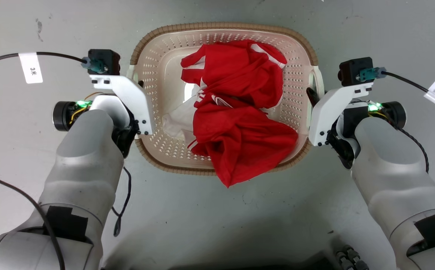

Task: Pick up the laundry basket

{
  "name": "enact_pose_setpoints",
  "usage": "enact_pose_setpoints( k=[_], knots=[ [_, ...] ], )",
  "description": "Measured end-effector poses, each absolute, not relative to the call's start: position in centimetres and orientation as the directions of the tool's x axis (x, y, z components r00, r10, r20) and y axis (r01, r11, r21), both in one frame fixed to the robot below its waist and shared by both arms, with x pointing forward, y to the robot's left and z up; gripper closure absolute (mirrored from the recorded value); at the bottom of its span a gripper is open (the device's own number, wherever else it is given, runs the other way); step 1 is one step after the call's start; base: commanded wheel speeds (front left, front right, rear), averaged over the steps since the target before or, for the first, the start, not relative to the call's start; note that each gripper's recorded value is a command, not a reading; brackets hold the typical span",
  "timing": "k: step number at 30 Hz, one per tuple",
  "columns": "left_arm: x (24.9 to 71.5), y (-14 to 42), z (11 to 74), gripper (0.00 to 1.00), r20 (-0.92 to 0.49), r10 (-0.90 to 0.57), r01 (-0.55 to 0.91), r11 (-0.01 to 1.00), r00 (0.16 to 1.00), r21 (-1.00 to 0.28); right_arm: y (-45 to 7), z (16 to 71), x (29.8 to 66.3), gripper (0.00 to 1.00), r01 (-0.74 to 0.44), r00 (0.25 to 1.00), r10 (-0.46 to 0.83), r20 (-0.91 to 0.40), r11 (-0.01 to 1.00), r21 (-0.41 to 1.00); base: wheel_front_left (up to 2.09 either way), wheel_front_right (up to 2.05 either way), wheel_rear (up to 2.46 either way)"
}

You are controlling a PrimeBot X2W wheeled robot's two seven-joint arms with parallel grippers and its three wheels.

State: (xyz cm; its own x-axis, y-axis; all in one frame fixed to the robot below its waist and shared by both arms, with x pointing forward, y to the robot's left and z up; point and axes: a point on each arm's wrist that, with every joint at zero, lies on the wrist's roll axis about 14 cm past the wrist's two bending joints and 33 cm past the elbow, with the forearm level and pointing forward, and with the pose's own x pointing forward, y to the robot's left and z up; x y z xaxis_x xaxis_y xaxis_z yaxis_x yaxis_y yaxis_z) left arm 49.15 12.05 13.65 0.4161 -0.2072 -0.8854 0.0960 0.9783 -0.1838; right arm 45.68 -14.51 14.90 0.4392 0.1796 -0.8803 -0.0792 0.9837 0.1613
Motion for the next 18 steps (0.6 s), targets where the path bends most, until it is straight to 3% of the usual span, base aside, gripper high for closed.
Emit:
enact_pose_setpoints(
  k=[18],
  knots=[
    [45.9,11.4,15.9,1.00,-0.912,-0.238,0.038,0.970,0.335,-0.240,-13.7,17.3,44.5,1.00,-0.069,0.400,0.201,-0.894,0.980,0.189,0.00,0.00,0.00]
  ],
)
